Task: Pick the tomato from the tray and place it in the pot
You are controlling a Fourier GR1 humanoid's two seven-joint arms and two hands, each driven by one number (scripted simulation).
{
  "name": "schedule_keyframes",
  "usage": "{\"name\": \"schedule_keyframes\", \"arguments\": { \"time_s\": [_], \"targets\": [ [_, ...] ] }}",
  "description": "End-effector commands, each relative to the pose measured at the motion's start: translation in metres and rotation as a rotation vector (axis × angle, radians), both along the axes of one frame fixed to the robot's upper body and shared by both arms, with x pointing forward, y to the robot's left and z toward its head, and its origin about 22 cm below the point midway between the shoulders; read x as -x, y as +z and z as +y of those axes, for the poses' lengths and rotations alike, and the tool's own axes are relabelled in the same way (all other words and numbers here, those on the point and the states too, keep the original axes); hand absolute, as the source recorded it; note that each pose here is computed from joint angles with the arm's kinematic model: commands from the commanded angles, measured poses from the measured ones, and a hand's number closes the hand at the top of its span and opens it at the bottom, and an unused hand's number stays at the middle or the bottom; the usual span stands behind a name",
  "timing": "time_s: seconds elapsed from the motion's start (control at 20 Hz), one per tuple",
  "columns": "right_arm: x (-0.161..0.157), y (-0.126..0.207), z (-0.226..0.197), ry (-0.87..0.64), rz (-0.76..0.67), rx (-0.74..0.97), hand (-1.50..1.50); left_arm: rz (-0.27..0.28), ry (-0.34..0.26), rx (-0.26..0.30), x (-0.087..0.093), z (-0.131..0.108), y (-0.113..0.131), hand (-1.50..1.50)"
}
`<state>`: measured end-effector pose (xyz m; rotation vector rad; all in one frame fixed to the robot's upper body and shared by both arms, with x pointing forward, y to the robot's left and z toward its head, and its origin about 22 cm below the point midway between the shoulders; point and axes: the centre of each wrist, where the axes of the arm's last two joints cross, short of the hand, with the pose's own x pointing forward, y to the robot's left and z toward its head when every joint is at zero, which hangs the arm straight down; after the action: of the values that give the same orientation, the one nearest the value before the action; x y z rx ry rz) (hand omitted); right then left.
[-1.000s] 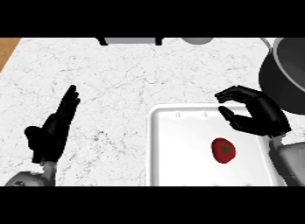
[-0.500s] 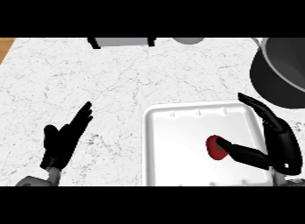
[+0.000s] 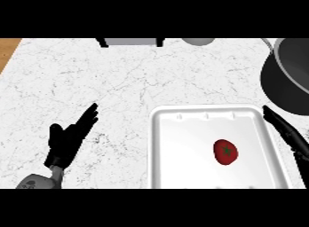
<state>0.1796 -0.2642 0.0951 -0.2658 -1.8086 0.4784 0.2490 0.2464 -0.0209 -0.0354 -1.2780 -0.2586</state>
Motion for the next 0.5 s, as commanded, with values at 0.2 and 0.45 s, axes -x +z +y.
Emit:
{"name": "schedule_keyframes", "arguments": {
  "time_s": [0.2, 0.45],
  "targets": [
    [-0.017, 0.017, 0.010, -0.006, 0.284, 0.010, -1.50, -0.007, -0.015, -0.012, -0.013, 0.008, 0.000, 0.00],
    [-0.033, -0.018, 0.010, 0.101, 0.513, 0.174, -1.50, 0.007, -0.026, 0.008, -0.017, -0.005, -0.001, 0.00]
  ]
}}
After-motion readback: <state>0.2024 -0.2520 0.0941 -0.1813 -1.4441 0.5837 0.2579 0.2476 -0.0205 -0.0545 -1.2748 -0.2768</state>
